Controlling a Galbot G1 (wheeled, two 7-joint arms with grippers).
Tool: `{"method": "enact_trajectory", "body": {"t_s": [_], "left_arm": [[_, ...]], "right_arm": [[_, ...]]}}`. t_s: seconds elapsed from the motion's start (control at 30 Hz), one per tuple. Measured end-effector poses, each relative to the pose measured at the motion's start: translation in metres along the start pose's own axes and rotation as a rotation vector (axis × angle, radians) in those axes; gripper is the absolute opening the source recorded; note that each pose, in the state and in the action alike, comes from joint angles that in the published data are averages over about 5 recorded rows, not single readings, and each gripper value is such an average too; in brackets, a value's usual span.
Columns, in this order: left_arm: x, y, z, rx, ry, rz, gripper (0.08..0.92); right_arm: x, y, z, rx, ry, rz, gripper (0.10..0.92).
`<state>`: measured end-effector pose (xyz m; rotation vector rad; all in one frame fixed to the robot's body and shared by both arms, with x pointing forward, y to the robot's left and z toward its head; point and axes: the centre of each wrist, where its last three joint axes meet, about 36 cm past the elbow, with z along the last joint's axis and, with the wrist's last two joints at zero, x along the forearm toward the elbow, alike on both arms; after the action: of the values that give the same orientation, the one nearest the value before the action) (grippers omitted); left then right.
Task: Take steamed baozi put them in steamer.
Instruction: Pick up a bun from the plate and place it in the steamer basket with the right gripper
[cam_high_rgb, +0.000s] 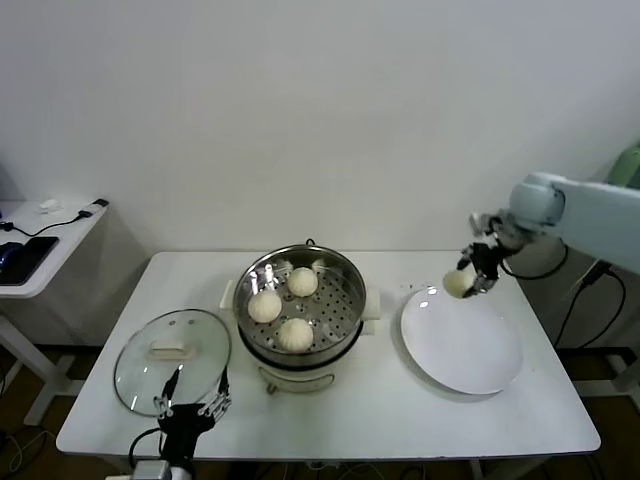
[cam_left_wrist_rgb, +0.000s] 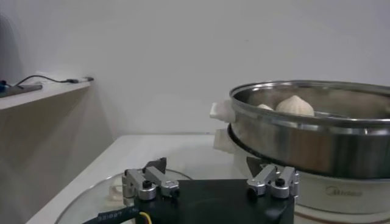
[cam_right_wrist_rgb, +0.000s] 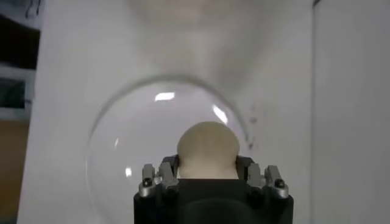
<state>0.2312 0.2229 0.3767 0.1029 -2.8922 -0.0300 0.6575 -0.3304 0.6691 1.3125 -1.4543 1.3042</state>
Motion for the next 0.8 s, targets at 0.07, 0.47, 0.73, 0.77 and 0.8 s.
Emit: {"method": "enact_trajectory", "body": {"t_s": [0.07,0.47,0.73,0.77,0.8], "left_arm": [[-0.001,-0.001,0.0,0.002,0.0,0.005,0.823],[-0.008,-0.004,0.0,0.01,-0.006,0.019,0.823],[-0.01,0.0,0.002,0.008,0.001,0.016,0.823],[-0.01,0.001,0.003,0.008,0.003,0.015,0.823],[-0.01,0.001,0.004,0.008,0.005,0.014,0.823]], "right_arm": [[0.016,-0.001,-0.027,0.014,-0.03,0.001,0.619],[0.022,0.002,-0.167,0.073,-0.099,-0.039,0.619],[-0.034,0.003,-0.21,0.07,-0.072,-0.072,0.619],[-0.041,0.003,-0.212,0.066,-0.068,-0.073,0.619],[-0.048,0.003,-0.213,0.063,-0.065,-0.075,0.619]]}}
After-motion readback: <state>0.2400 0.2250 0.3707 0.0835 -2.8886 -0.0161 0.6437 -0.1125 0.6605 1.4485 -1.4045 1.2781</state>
